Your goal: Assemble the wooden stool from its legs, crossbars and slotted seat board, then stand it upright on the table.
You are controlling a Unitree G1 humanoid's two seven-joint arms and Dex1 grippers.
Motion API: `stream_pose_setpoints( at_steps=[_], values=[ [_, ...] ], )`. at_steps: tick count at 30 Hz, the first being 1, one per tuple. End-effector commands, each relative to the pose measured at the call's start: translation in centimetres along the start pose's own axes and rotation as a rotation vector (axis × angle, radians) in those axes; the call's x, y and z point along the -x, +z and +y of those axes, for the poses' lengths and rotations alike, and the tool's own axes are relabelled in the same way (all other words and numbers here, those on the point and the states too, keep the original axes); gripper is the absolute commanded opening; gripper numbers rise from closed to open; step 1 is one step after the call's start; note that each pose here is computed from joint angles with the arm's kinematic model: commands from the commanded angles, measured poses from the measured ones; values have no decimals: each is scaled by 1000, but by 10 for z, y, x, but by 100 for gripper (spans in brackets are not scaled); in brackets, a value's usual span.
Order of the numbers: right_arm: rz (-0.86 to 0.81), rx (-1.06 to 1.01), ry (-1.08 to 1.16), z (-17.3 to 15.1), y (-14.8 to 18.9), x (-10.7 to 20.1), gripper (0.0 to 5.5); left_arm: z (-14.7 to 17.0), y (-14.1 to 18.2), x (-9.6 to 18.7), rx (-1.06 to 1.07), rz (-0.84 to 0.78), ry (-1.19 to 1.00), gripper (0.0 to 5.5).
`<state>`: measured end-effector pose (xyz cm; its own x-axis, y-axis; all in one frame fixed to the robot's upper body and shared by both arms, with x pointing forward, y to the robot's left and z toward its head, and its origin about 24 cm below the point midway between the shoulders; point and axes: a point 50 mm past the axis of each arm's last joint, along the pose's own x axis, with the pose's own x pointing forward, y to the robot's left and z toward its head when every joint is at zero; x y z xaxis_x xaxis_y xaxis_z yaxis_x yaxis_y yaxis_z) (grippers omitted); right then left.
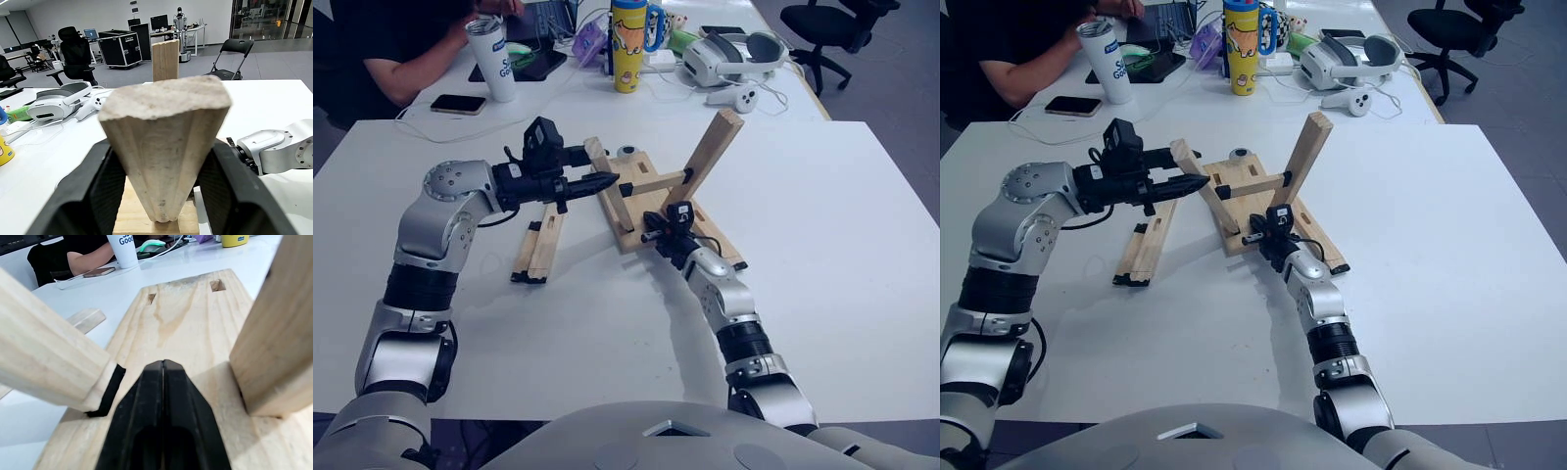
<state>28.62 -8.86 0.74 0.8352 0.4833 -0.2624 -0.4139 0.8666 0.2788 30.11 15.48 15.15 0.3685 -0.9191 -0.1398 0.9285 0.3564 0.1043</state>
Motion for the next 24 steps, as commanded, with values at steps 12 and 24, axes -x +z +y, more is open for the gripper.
stream_pose_setpoints(
  at_steps=[12,24],
  values=[
    [251,7,17,3,-50,9,0,-17,-94,-20,274,412,-29,206],
    [274,35,64,10,-54,6,0,-16,-104,-30,251,454,-112,206]
  ],
)
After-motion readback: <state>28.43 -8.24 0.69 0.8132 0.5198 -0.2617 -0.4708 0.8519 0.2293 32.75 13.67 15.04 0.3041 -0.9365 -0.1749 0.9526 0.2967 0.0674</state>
